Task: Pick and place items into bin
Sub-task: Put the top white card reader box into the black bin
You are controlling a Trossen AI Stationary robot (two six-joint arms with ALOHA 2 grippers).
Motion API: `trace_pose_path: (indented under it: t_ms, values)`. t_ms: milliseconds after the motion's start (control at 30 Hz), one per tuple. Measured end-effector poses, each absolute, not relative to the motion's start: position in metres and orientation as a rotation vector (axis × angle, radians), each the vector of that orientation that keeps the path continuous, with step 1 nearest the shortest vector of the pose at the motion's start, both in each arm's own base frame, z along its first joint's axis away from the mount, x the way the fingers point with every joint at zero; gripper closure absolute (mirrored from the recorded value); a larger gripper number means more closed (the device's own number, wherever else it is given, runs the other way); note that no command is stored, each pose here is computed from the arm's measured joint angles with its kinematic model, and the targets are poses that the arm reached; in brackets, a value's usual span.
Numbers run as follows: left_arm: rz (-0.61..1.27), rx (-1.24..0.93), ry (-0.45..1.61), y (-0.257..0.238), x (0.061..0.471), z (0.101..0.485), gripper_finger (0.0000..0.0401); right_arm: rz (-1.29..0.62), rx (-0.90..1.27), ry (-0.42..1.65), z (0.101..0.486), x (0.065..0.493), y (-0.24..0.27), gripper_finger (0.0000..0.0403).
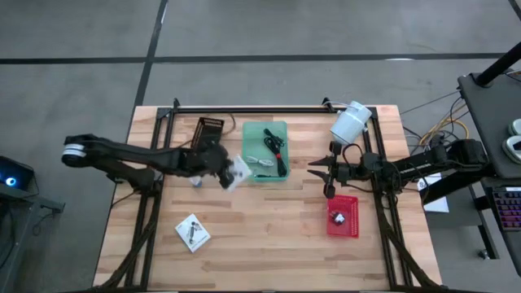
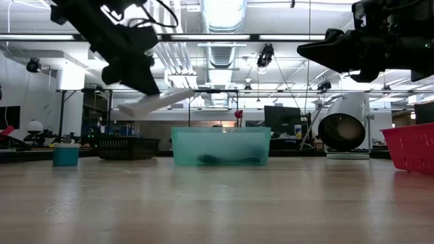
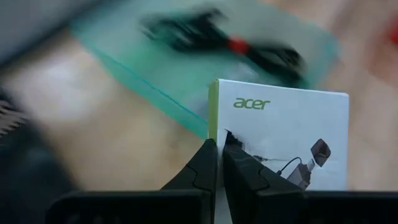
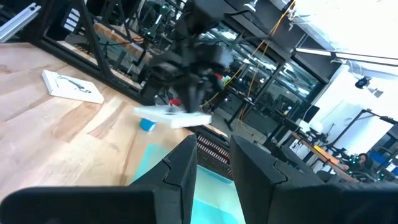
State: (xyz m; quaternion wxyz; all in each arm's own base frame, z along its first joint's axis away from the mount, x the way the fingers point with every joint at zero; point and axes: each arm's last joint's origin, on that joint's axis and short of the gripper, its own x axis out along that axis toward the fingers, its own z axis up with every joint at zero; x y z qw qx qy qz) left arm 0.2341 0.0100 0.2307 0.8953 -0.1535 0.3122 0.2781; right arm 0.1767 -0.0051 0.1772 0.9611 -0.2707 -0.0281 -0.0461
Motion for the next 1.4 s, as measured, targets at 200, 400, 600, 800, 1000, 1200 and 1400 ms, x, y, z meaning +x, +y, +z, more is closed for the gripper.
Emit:
trace_pose_path:
  t_ms: [200, 400, 600, 800, 1000, 1200, 1400]
  values:
    - [0.855, -0.256, 0.469, 0.03, 0.22, 0.252, 0.0399, -0.092, -0.549, -0.053, 0.177, 0.177, -0.005, 0.0319]
    - [1.067, -0.249, 0.425, 0.06, 0.204, 0.256, 0.0399, -0.093, -0.549, -0.053, 0.177, 0.177, -0.005, 0.0319]
    - [1.207, -0.29, 0.485, 0.093, 0.191, 0.247, 0.0399, -0.091, -0.552, -0.044, 0.176, 0.177, -0.005, 0.0319]
    - [1.295, -0.321, 0.504, 0.117, 0.182, 0.245, 0.04, -0.09, -0.556, -0.041, 0.176, 0.177, -0.005, 0.0319]
    - [1.311, -0.361, 0.594, 0.13, 0.18, 0.229, 0.04, -0.09, -0.56, -0.039, 0.175, 0.177, -0.005, 0.0319]
    - [1.34, -0.38, 0.677, 0.144, 0.185, 0.212, 0.04, -0.089, -0.56, -0.038, 0.175, 0.177, -0.005, 0.0319]
    - [1.347, -0.405, 0.707, 0.154, 0.187, 0.207, 0.04, -0.09, -0.56, -0.038, 0.175, 0.177, -0.005, 0.0319]
